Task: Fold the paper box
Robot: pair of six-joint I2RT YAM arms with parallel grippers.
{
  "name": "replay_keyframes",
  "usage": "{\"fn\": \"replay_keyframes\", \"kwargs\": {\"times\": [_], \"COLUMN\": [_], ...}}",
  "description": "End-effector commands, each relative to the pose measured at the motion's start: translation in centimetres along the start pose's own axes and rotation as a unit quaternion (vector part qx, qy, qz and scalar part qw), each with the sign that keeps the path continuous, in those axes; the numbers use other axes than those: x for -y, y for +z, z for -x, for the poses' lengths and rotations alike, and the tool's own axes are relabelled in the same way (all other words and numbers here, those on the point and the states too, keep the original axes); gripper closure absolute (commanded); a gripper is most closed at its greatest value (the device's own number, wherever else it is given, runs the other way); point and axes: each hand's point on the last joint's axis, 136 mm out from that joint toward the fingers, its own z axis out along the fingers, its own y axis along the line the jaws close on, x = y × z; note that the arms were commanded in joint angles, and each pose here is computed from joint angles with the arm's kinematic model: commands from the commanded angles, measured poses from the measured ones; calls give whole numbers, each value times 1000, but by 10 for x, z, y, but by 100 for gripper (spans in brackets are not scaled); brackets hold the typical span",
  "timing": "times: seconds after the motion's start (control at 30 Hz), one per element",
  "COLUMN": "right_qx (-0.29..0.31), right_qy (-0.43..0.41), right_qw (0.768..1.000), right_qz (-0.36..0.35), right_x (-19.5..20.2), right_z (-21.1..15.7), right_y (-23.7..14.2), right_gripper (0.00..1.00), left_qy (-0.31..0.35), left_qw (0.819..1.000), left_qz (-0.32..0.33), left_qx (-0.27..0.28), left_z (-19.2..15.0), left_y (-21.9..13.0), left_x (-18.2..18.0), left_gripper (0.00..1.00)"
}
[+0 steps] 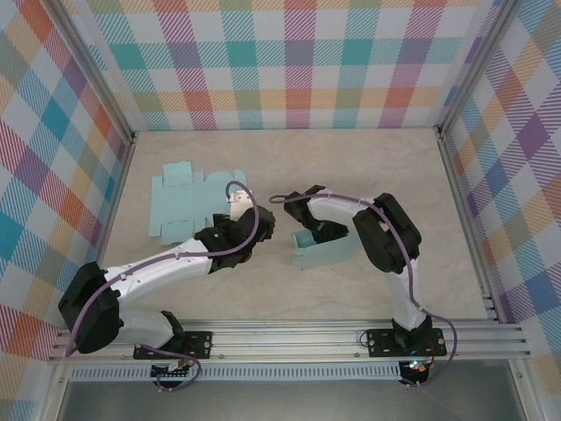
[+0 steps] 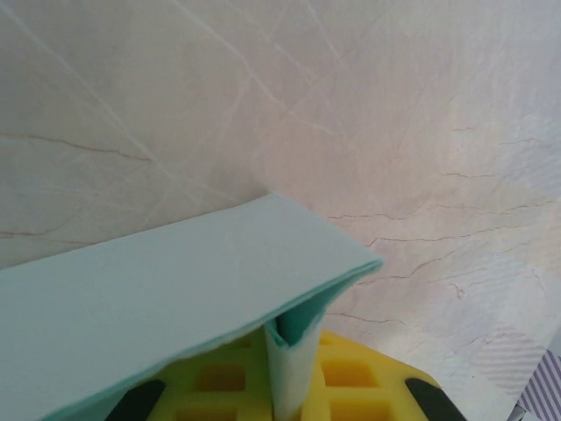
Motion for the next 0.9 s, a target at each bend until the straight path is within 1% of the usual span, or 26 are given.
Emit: {"fn": "replay_keyframes", "kwargs": {"times": [0.0, 0.1, 0.13, 0.17, 0.23, 0.3, 0.37, 0.4, 0.43, 0.47, 0.5, 0.53, 0.63, 0.7, 0.77, 0.87], "right_qx": [-13, -2, 6, 13, 34, 62, 91, 105, 118, 130, 145, 161, 204, 229, 253, 285], "right_qy": [28, 39, 41, 42, 42, 43, 43, 43, 43, 44, 45, 47, 60, 70, 84, 107], "right_qw": [999, 999, 998, 998, 997, 995, 993, 991, 990, 988, 986, 983, 972, 964, 956, 942], "right_qz": [17, 36, 41, 44, 54, 62, 68, 69, 69, 72, 75, 81, 100, 113, 126, 142], "right_x": [-36, -37, -35, -32, -24, -14, -3, 4, 9, 14, 19, 24, 42, 56, 71, 97], "right_z": [-3, -3, -2, 0, 6, 15, 26, 32, 37, 41, 47, 52, 60, 60, 55, 34], "right_y": [42, 36, 31, 26, 10, -9, -30, -41, -50, -60, -71, -83, -118, -139, -158, -181], "right_gripper": [100, 100, 89, 82, 71, 56, 47, 38, 21, 10, 2, 0, 0, 0, 0, 0], "left_qy": [-5, -6, -6, -6, -5, -7, -9, -9, -9, -9, -9, -10, -12, -11, -5, 5], "left_qw": [1000, 1000, 1000, 1000, 1000, 1000, 1000, 1000, 1000, 1000, 999, 999, 999, 999, 998, 998], "left_qz": [21, 20, 22, 23, 28, 26, 25, 24, 25, 28, 32, 35, 43, 48, 52, 51], "left_qx": [14, 11, 10, 8, 7, 7, 4, 3, 1, 1, 0, -2, -9, -17, -26, -37], "left_z": [5, 4, 3, 3, 3, 3, 3, 4, 3, 4, 3, 3, 3, 2, 1, -2], "left_y": [-3, -3, -2, -2, -1, -2, -1, -1, 0, 0, 1, 2, 5, 9, 13, 22], "left_x": [-9, -8, -8, -8, -9, -9, -9, -9, -9, -10, -12, -14, -18, -21, -23, -21], "left_gripper": [0, 0, 0, 0, 0, 0, 1, 1, 3, 5, 6, 8, 11, 12, 13, 17]}}
